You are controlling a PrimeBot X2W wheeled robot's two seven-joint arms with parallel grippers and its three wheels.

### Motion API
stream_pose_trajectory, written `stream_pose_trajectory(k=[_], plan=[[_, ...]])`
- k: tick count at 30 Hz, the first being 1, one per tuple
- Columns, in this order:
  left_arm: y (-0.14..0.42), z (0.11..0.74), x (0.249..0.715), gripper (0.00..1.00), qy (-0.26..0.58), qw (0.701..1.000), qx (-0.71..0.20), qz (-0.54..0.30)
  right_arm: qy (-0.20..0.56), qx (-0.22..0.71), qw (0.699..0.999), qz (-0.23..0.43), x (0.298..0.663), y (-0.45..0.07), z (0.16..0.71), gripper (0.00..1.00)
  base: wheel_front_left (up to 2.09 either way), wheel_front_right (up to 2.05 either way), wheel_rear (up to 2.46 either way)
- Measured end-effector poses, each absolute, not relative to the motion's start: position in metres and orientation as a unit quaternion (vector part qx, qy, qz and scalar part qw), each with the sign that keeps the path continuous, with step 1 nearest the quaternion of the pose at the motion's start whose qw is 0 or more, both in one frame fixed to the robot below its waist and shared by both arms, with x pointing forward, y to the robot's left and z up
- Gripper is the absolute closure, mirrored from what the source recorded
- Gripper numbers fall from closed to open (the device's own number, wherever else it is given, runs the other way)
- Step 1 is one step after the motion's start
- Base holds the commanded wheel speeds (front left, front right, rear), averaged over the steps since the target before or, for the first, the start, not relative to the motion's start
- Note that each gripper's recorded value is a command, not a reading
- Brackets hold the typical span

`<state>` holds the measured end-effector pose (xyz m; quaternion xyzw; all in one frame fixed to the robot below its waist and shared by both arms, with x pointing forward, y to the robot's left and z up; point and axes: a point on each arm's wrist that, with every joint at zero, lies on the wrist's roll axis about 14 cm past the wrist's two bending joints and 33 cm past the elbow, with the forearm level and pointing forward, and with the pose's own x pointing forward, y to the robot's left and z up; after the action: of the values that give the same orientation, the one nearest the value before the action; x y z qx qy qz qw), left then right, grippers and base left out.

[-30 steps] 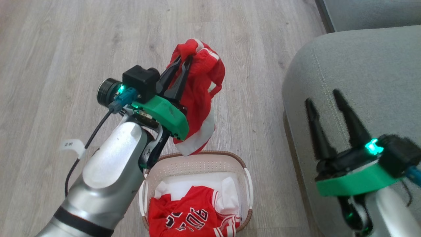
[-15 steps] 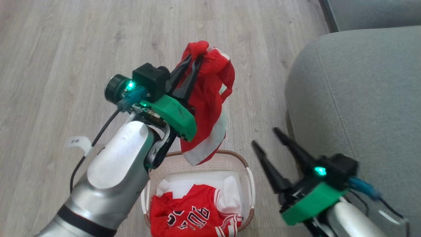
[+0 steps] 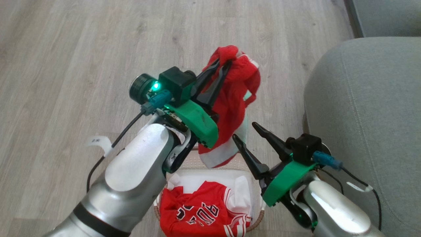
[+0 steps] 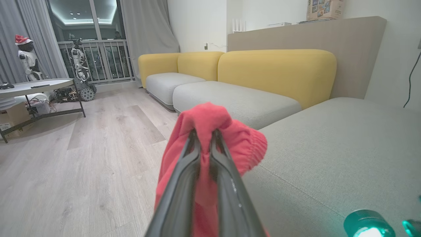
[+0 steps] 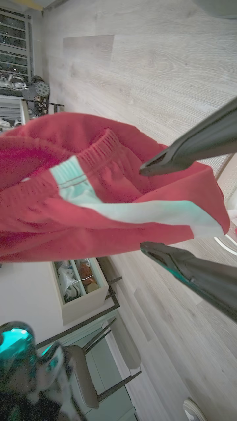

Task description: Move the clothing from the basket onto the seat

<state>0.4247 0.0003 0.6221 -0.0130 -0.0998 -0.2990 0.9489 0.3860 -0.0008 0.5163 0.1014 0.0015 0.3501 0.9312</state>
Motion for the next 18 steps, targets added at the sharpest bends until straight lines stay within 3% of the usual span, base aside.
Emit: stream_pose_trajectory(k=[9,17,18], plan=[[-0.007,0.626,0.415,1.0,-0.1,0.944,-0.029,-0.312,0.052,0.102,0.927,0.358,0.396,0.018,0.491,0.0,0.0,0.0,0.0],[-0.011,0.622,0.41,1.0,-0.092,0.942,-0.034,-0.32,0.049,0.113,0.921,0.369,0.404,0.036,0.499,0.0,0.0,0.0,0.0],[-0.011,0.622,0.41,1.0,-0.092,0.942,-0.034,-0.32,0.05,0.113,0.921,0.369,0.404,0.036,0.498,0.2,0.0,0.0,0.0]])
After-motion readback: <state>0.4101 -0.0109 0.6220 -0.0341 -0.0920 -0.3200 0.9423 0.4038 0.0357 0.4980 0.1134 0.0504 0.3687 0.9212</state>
